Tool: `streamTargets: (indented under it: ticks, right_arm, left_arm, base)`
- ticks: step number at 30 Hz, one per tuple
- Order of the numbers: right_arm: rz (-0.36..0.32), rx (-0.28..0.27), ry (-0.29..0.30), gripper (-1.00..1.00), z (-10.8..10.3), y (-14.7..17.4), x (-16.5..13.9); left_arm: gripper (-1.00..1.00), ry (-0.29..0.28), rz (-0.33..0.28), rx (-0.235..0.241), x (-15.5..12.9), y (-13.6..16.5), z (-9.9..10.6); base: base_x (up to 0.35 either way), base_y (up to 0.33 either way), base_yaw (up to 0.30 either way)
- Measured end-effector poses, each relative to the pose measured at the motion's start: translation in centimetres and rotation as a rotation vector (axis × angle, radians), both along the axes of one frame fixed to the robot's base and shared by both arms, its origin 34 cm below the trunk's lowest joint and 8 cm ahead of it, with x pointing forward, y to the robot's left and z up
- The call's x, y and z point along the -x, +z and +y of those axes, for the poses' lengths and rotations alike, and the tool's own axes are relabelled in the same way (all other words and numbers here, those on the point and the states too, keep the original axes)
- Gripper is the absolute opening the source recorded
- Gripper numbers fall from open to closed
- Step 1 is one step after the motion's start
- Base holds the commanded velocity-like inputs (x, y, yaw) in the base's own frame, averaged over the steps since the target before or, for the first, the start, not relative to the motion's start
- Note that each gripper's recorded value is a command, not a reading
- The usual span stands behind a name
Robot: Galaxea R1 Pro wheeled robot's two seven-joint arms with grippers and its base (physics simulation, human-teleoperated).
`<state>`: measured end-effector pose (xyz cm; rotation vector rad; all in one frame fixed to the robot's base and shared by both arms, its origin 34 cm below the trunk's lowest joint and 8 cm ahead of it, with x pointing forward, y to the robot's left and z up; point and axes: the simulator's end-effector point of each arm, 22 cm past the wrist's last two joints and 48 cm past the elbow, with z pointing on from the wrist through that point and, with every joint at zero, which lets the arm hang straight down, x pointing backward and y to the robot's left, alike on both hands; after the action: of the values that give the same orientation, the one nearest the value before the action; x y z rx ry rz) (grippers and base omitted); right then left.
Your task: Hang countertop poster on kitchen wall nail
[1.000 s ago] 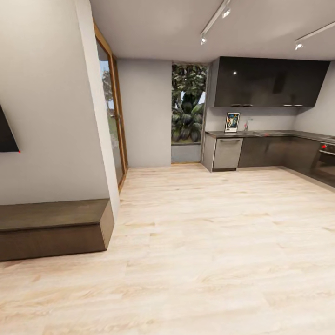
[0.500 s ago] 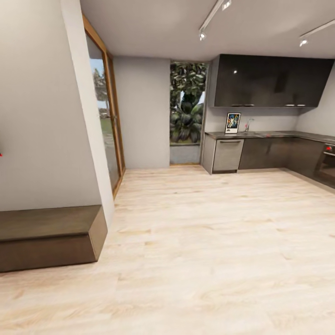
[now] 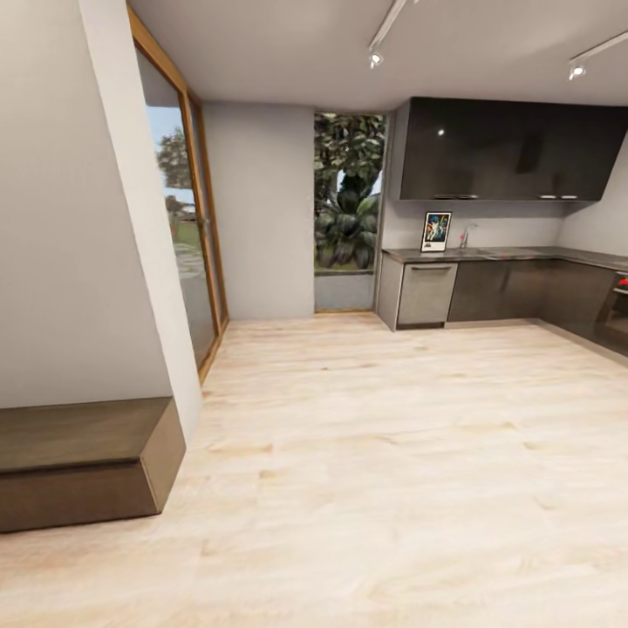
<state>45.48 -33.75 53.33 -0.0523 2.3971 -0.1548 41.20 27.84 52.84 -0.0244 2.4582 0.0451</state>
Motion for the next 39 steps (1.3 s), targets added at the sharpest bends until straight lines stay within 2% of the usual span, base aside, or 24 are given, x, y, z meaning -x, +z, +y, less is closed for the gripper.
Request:
streamTargets:
  ticks: [13,39]
  right_arm:
    - [0.000,0.000,0.000,1.00,-0.01,0.00,0.00]
    - [0.000,0.000,0.000,1.00,0.00,0.00,0.00]
  left_arm:
    - [1.00,0.000,0.000,0.000,-0.02,0.01,0.01]
    - [1.00,0.001,0.000,-0.001,0.01,0.00,0.03]
  base:
    - [0.325,-0.078,0.000]
    - [0.328,-0.003,0.000]
